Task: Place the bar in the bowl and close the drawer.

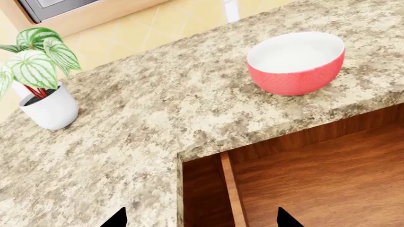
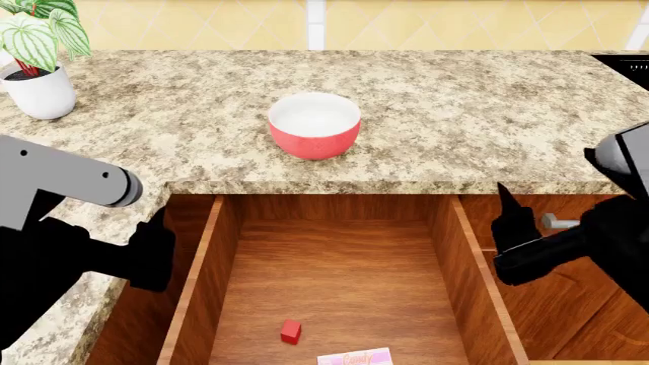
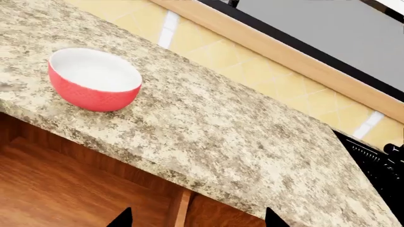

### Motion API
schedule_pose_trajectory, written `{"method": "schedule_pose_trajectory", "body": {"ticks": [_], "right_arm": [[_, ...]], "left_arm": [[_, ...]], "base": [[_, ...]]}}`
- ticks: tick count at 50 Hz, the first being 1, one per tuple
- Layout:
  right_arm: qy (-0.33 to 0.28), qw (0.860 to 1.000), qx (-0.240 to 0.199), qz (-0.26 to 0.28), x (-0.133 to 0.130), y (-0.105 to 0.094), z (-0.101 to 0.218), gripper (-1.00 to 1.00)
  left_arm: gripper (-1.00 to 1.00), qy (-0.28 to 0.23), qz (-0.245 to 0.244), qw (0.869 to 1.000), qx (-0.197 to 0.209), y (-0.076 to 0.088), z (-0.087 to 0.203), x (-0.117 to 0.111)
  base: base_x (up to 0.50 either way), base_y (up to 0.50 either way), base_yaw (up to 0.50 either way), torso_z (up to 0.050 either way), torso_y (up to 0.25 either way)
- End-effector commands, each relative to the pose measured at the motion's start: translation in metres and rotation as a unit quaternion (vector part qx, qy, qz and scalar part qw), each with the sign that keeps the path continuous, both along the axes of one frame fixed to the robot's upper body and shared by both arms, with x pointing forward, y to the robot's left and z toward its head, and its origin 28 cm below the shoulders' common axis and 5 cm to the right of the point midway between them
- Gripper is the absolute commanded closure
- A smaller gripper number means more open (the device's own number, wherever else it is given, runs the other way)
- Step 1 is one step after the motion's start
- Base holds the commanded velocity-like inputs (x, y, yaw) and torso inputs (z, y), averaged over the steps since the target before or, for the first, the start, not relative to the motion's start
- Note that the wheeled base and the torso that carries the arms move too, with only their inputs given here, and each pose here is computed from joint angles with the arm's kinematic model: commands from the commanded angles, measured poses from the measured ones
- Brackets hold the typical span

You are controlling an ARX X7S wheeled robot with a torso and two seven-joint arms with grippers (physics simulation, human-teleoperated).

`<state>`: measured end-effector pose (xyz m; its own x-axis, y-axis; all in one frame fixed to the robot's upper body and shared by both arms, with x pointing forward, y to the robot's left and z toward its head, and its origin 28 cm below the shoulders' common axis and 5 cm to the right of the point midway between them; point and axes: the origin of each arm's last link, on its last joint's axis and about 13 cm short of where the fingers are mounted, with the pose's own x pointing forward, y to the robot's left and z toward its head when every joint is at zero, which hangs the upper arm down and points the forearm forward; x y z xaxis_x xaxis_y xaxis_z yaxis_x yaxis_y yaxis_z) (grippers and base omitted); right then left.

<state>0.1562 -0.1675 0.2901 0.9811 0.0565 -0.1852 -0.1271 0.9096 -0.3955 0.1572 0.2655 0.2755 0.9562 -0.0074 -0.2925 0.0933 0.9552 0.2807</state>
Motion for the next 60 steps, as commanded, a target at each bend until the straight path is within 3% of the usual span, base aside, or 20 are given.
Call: {"method": "schedule_pose_trajectory", "body": {"ticks": [1,11,20,27,33,41,47,53,60], "right_arm": [[0.074,0.993,-0.047,0.074,0.018,0.004,0.029,-1.00],[0.157,0.962,-0.113,0.192,0.045,0.023,0.044,-1.00],[0.196,0.913,-0.162,0.319,0.063,0.037,0.045,-1.00],[0.250,0.876,-0.177,0.373,0.070,0.045,0.038,-1.00],[0.282,0.850,-0.186,0.403,0.074,0.050,0.022,-1.00],[0.298,0.834,-0.186,0.425,0.078,0.056,0.009,-1.00],[0.324,0.815,-0.198,0.437,0.080,0.060,-0.003,-1.00],[0.360,0.787,-0.218,0.452,0.080,0.063,-0.017,-1.00],[0.385,0.770,-0.228,0.455,0.083,0.064,-0.028,-1.00]], "left_arm": [[-1.00,0.004,0.000,1.000,-0.001,0.001,0.002,0.003],[-1.00,0.007,0.000,1.000,0.000,0.001,0.001,0.006],[-1.00,0.010,0.001,1.000,0.000,0.002,0.002,0.008],[-1.00,0.011,0.001,1.000,0.000,0.002,0.002,0.008],[-1.00,0.012,0.001,1.000,0.000,0.003,0.001,0.009],[-1.00,0.014,0.001,1.000,0.000,0.003,-0.001,0.010],[-1.00,0.016,0.001,1.000,0.000,0.003,-0.002,0.010],[-1.00,0.018,0.000,1.000,0.000,0.003,-0.003,0.011],[-1.00,0.019,0.001,1.000,0.000,0.003,-0.004,0.011]], "base": [[0.00,0.00,0.00,0.000,0.000],[0.00,0.00,0.00,0.000,0.000],[0.00,0.00,0.00,0.000,0.000],[0.00,0.00,0.00,0.000,0.000],[0.00,0.00,0.00,0.000,0.000],[0.00,0.00,0.00,0.000,0.000],[0.00,0.00,0.00,0.000,0.000],[0.00,0.00,0.00,0.000,0.000],[0.00,0.00,0.00,0.000,0.000]]}}
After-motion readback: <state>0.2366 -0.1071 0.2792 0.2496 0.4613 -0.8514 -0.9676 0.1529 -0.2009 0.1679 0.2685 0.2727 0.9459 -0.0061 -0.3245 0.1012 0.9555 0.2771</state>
